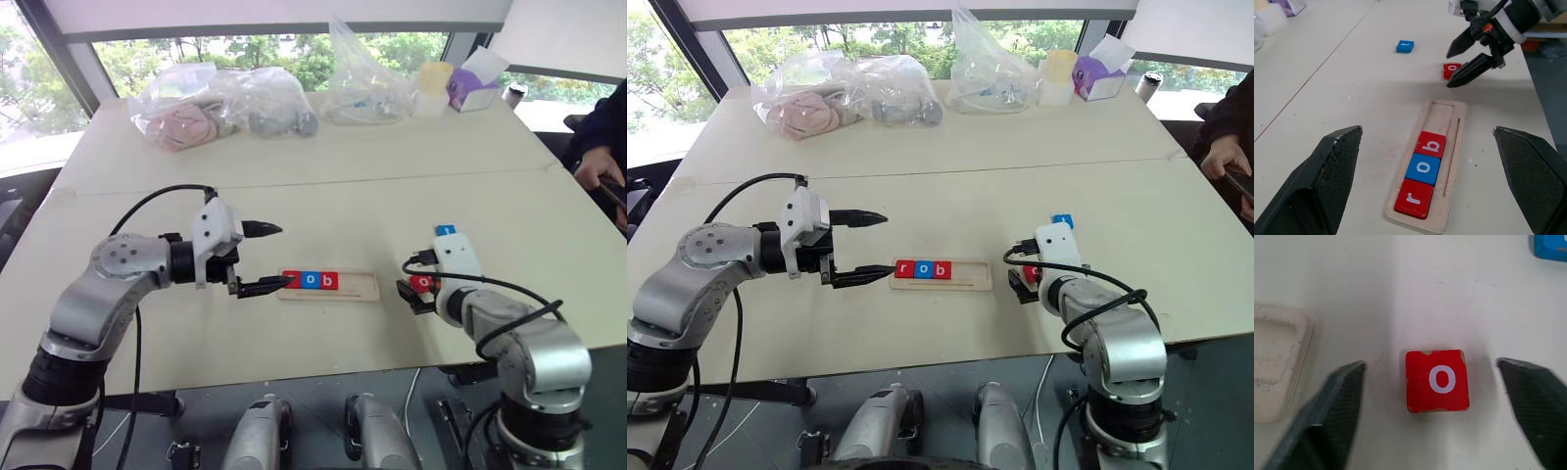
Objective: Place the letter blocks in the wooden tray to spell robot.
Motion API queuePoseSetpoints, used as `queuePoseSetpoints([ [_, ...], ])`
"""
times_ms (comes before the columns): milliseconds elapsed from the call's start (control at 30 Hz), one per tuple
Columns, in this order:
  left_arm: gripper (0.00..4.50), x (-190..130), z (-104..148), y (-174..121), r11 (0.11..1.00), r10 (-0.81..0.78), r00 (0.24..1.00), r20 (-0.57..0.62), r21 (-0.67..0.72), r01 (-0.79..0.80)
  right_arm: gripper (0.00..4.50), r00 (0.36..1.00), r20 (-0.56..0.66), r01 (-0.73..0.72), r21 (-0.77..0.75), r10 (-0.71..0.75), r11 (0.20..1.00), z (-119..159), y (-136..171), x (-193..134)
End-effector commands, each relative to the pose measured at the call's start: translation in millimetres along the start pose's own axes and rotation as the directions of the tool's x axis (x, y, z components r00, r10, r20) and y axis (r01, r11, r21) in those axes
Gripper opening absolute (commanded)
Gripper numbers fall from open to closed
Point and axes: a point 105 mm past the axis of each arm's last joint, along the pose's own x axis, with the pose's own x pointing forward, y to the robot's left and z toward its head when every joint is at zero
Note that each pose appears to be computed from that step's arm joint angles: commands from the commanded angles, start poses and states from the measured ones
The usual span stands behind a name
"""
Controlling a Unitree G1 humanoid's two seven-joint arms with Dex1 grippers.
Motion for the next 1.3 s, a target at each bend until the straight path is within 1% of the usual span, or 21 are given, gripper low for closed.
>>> queuePoseSetpoints([
  [33, 4.50, -1, 8, 1, 0.999, 0.012, 1.000, 0.015, 0.040, -0.013, 4.42, 0.986, 0.068, -0.133, -0.220, 0.152, 0.966, 27, -8, -11],
  [100, 4.50, 0, 9, 1, 0.999, 0.013, 1.000, 0.019, 0.041, -0.013, 4.42, 0.959, 0.091, -0.231, -0.292, 0.267, 0.928, 34, -11, -15],
  [133, 4.50, 1, 9, 2, 0.999, 0.013, 1.000, 0.020, 0.043, -0.014, 4.42, 0.935, 0.099, -0.287, -0.359, 0.342, 0.888, 38, -11, -16],
  [167, 4.50, 1, 9, 2, 0.999, 0.013, 1.000, 0.021, 0.043, -0.014, 4.42, 0.901, 0.084, -0.349, -0.443, 0.426, 0.826, 36, -11, -19],
  [200, 4.50, 1, 9, 3, 0.999, 0.014, 1.000, 0.022, 0.043, -0.015, 4.42, 0.874, 0.061, -0.390, -0.503, 0.481, 0.772, 33, -12, -21],
  [233, 4.50, 2, 9, 3, 0.999, 0.011, 1.000, 0.022, 0.045, -0.012, 4.42, 0.857, -0.002, -0.423, -0.575, 0.516, 0.700, 24, -18, -20],
  [267, 4.50, 2, 9, 4, 0.999, 0.010, 1.000, 0.022, 0.047, -0.011, 4.42, 0.845, -0.052, -0.449, -0.611, 0.533, 0.652, 16, -26, -17],
  [333, 4.50, 3, 10, 5, 0.999, 0.007, 1.000, 0.022, 0.053, -0.008, 4.42, 0.819, -0.107, -0.498, -0.619, 0.563, 0.607, 9, -37, -14],
  [367, 4.50, 3, 10, 5, 0.999, 0.007, 1.000, 0.023, 0.054, -0.008, 4.42, 0.810, -0.111, -0.506, -0.627, 0.576, 0.592, 9, -40, -12],
  [467, 4.50, 2, 11, 6, 0.998, 0.010, 1.000, 0.021, 0.058, -0.011, 4.42, 0.796, -0.119, -0.515, -0.648, 0.593, 0.561, 11, -54, 0],
  [567, 4.50, 1, 11, 6, 0.998, 0.012, 1.000, 0.018, 0.059, -0.013, 4.42, 0.774, -0.136, -0.540, -0.651, 0.618, 0.534, 13, -58, 8],
  [700, 4.50, 0, 11, 6, 0.998, 0.018, 1.000, 0.014, 0.061, -0.019, 4.42, 0.747, -0.128, -0.562, -0.645, 0.652, 0.518, 15, -55, 16],
  [867, 4.50, -2, 12, 6, 0.998, 0.025, 1.000, 0.011, 0.063, -0.026, 4.42, 0.721, -0.167, -0.603, -0.629, 0.672, 0.490, 7, -52, 22],
  [1133, 4.50, -2, 13, 5, 0.998, 0.029, 1.000, 0.009, 0.064, -0.029, 4.42, 0.715, -0.182, -0.611, -0.633, 0.675, 0.476, 1, -50, 28],
  [1167, 4.50, -2, 13, 5, 0.998, 0.029, 1.000, 0.009, 0.064, -0.029, 4.20, 0.717, -0.183, -0.610, -0.632, 0.673, 0.477, 1, -50, 29],
  [1233, 4.50, -2, 13, 5, 0.997, 0.027, 1.000, 0.009, 0.066, -0.028, 3.56, 0.720, -0.182, -0.606, -0.635, 0.669, 0.480, 2, -52, 29],
  [1300, 4.50, -2, 13, 6, 0.997, 0.027, 1.000, 0.010, 0.066, -0.028, 2.65, 0.721, -0.177, -0.603, -0.637, 0.670, 0.481, 4, -52, 29],
])
